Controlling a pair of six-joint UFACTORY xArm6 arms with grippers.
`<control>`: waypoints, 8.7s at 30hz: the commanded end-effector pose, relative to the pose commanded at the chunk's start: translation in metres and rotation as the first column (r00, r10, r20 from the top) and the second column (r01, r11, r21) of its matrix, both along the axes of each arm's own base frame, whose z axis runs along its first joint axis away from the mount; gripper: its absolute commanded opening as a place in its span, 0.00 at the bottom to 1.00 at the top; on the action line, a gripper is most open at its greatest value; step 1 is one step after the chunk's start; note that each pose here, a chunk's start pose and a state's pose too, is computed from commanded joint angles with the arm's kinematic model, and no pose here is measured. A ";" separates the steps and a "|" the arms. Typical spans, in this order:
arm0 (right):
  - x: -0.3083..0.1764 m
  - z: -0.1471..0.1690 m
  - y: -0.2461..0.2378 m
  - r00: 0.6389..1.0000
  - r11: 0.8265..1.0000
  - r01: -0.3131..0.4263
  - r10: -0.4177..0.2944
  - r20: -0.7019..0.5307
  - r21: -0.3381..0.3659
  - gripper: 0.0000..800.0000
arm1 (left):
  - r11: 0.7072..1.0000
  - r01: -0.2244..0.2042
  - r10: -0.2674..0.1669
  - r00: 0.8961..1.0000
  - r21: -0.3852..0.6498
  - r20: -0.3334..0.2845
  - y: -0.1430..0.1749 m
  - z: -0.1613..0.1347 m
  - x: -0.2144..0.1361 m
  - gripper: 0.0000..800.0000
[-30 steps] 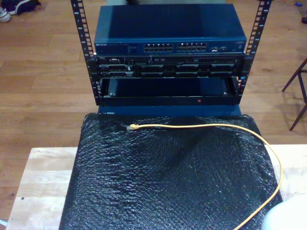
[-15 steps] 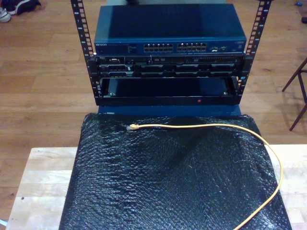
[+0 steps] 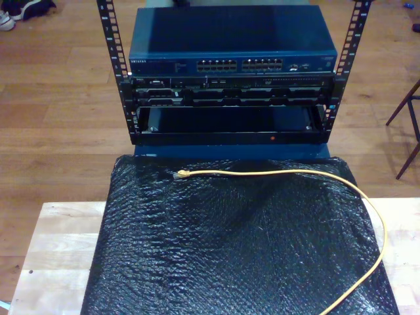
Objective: Grab the cable and plug it in
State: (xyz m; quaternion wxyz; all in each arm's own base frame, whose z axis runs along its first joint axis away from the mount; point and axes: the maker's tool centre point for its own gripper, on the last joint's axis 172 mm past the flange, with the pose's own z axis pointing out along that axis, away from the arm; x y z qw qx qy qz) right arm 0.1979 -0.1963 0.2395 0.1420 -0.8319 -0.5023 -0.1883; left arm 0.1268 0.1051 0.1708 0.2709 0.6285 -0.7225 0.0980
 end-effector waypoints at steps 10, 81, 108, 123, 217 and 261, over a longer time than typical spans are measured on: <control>0.033 0.017 0.017 0.999 0.999 -0.012 0.011 0.048 0.034 0.99 | 0.999 -0.036 0.036 0.999 -0.012 -0.022 -0.036 0.005 0.031 1.00; 0.263 0.093 0.292 0.957 0.953 -0.289 0.289 0.020 0.094 0.98 | 0.982 -0.177 0.172 0.982 -0.064 -0.077 -0.103 0.008 0.118 1.00; 0.279 0.046 0.412 0.895 0.886 -0.446 0.444 -0.040 -0.129 0.98 | 0.980 -0.190 0.185 0.980 -0.056 -0.079 -0.099 0.000 0.124 1.00; 0.287 0.031 0.480 0.869 0.832 -0.490 0.489 -0.071 -0.261 0.97 | 0.979 -0.194 0.189 0.978 -0.059 -0.085 -0.100 -0.001 0.122 1.00; 0.347 -0.145 0.545 0.846 0.694 -0.513 0.509 -0.159 -0.506 0.32 | 0.978 -0.195 0.186 0.975 -0.068 -0.117 -0.102 -0.008 0.118 1.00; 0.334 -0.085 0.537 0.852 0.672 -0.494 0.499 -0.155 -0.552 0.01 | 0.978 -0.197 0.188 0.975 -0.069 -0.119 -0.102 -0.004 0.119 1.00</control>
